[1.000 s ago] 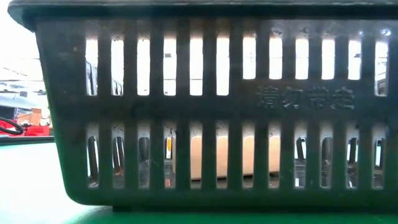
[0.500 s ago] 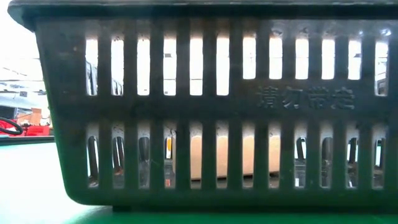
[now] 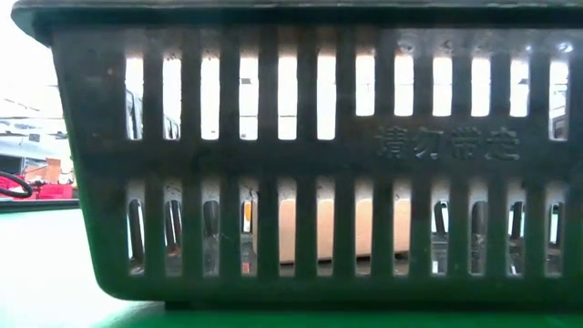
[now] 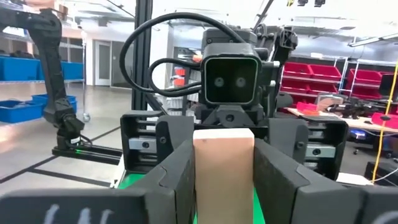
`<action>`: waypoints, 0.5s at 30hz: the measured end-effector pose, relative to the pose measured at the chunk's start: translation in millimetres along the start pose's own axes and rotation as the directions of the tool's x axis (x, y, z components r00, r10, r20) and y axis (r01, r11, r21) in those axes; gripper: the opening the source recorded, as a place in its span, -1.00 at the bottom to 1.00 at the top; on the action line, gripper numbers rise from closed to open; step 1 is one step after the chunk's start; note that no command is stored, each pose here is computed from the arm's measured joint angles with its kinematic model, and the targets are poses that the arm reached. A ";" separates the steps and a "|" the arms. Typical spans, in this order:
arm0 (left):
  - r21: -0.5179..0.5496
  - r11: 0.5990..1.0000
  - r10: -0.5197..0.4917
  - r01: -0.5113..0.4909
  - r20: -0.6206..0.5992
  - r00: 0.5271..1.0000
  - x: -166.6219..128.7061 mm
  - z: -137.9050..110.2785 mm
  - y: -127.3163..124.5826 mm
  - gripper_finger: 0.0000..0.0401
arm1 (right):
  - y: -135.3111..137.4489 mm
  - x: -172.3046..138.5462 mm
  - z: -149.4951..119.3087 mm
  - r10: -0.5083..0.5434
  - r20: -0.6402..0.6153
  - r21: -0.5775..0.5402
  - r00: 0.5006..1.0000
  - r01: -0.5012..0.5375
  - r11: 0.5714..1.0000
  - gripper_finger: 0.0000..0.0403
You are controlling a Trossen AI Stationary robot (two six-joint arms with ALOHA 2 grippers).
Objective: Sort & place blocks by color
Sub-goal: Put the top brown block into the black bin
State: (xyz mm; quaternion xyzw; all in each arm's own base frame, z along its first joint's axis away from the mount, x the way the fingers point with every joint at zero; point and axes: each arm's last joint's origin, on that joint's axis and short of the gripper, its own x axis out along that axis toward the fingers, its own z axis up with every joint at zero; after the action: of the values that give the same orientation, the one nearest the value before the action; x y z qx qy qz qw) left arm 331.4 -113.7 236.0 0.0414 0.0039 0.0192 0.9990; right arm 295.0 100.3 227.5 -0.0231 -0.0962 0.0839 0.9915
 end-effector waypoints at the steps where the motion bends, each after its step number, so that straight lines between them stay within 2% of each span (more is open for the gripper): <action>1: 0.005 1.000 -0.012 0.012 0.000 1.000 -0.1 -0.1 -0.6 0.00 | 0.1 0.1 -0.4 0.000 -0.005 0.000 1.000 0.000 1.000 -0.40; 5: 0.009 1.000 -0.028 0.028 -0.004 1.000 -1.6 -0.4 -4.7 -0.34 | 0.2 0.1 -0.9 0.000 -0.010 0.009 1.000 0.000 1.000 -0.40; 10: -0.036 0.999 -0.038 0.037 -0.005 0.999 -3.1 -0.3 -8.3 -0.34 | 0.3 0.3 -2.6 -0.019 -0.035 0.089 0.999 0.022 0.996 -0.35; 15: -0.059 0.997 -0.045 0.044 -0.019 0.999 -4.5 -2.0 -11.8 -0.34 | 0.0 -1.0 -5.2 -0.044 -0.096 0.140 0.994 0.058 0.988 -0.09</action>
State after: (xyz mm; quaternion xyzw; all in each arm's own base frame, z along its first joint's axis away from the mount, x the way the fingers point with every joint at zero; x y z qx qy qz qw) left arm 327.3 -125.5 233.0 0.0118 0.0141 -0.0025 0.9998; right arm 295.0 100.0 222.2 0.0466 -0.0446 0.0640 0.9959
